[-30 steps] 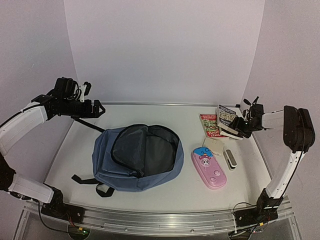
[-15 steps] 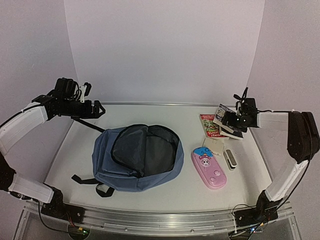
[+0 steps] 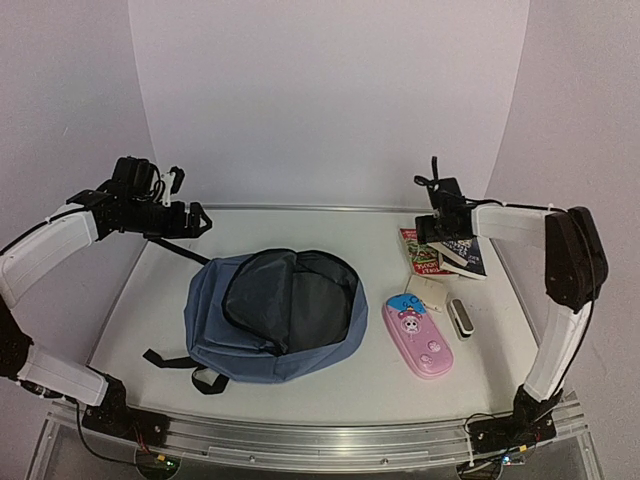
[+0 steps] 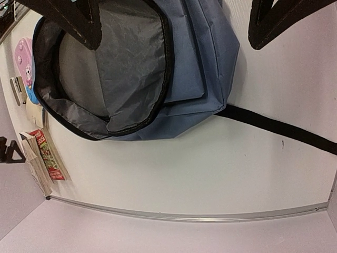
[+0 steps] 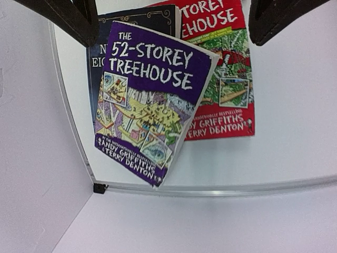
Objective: Pack the student bag
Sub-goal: Adjust the book at the corner of the board, then pick up the book at the corner of the board, then place the book in the student bag.
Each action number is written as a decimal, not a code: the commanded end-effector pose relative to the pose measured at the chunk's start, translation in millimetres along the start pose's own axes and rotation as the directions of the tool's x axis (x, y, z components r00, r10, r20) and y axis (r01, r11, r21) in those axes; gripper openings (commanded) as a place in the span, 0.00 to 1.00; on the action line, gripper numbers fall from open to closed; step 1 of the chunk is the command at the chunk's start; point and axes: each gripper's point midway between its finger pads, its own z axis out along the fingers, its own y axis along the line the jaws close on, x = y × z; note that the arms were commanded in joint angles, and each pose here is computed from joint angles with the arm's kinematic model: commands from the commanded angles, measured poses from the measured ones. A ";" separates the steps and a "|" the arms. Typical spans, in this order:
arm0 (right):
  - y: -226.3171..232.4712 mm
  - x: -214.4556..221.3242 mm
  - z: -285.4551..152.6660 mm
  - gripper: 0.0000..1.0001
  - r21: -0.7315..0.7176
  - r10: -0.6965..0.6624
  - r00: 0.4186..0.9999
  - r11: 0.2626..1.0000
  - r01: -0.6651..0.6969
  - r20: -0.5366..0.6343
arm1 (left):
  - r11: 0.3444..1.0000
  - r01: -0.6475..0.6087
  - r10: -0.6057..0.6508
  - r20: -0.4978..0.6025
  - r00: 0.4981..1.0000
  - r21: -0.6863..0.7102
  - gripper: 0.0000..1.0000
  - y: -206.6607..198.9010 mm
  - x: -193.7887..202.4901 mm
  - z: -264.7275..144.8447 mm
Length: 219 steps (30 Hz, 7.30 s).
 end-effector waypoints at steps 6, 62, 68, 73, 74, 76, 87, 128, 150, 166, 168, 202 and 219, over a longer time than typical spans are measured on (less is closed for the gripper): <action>-7.0 14.5 25.0 0.98 0.250 -0.194 0.975 0.944 0.215 -0.107 | 1.000 0.016 -0.016 -0.019 1.000 0.007 0.97 0.9 3.0 8.2; 69.3 -78.5 -323.1 0.00 -0.934 0.106 0.984 0.344 0.100 0.144 | 0.638 -0.289 0.138 0.263 0.955 0.714 1.00 -150.8 -1.8 -88.6; 76.5 -51.0 -379.3 0.00 -0.992 0.048 0.992 0.055 0.117 0.119 | 0.566 -0.385 0.183 0.344 0.921 0.729 1.00 -189.1 1.9 -97.2; 77.4 -38.0 -414.6 0.00 -0.986 0.014 0.992 -0.105 0.129 0.128 | 0.545 -0.352 0.180 0.303 0.936 0.761 1.00 -198.4 -2.2 -85.9; 77.0 -36.5 -420.6 0.00 -0.983 0.011 0.991 -0.129 0.132 0.131 | 0.539 -0.342 0.176 0.294 0.939 0.770 1.00 -201.3 -3.6 -85.5; 77.0 -33.9 -430.3 0.00 -0.976 0.005 0.991 -0.173 0.135 0.136 | 0.521 -0.334 0.175 0.284 0.943 0.786 1.00 -207.3 -5.0 -87.6; 89.5 -21.4 -449.9 0.00 -0.933 -0.056 0.987 -0.339 0.121 0.149 | 0.339 -0.259 0.221 0.191 0.956 0.904 1.00 -242.8 -2.9 -106.7; 146.8 -9.8 -401.1 0.94 -0.974 0.108 0.994 -0.223 0.043 0.019 | 0.382 -0.127 0.045 0.118 0.992 0.916 0.00 -251.9 -1.0 -117.8; 161.3 -10.9 -413.4 0.28 -0.953 0.151 0.988 -0.300 0.031 -0.015 | 0.476 -0.019 0.051 -0.007 0.999 0.879 0.00 -246.6 10.3 -68.7; 165.3 -10.3 -412.7 0.00 -0.958 0.191 0.981 -0.286 0.023 -0.033 | 0.569 0.046 0.033 -0.078 0.996 0.821 0.21 -234.0 22.6 -37.2; 163.8 -16.6 -404.3 0.00 -0.971 0.238 0.970 -0.238 0.009 -0.050 | 0.647 0.066 0.000 -0.086 0.996 0.760 0.49 -220.8 25.3 -26.6; 137.5 -0.2 -306.3 0.00 -0.936 0.346 0.925 0.249 -0.249 -0.154 | 0.758 0.644 -0.607 -0.248 0.755 0.105 0.71 -34.2 158.6 71.4; 135.1 -0.5 -307.0 0.00 -0.933 0.352 0.922 0.251 -0.257 -0.159 | 0.821 0.569 -0.560 -0.126 0.819 0.054 0.55 -22.3 127.2 40.7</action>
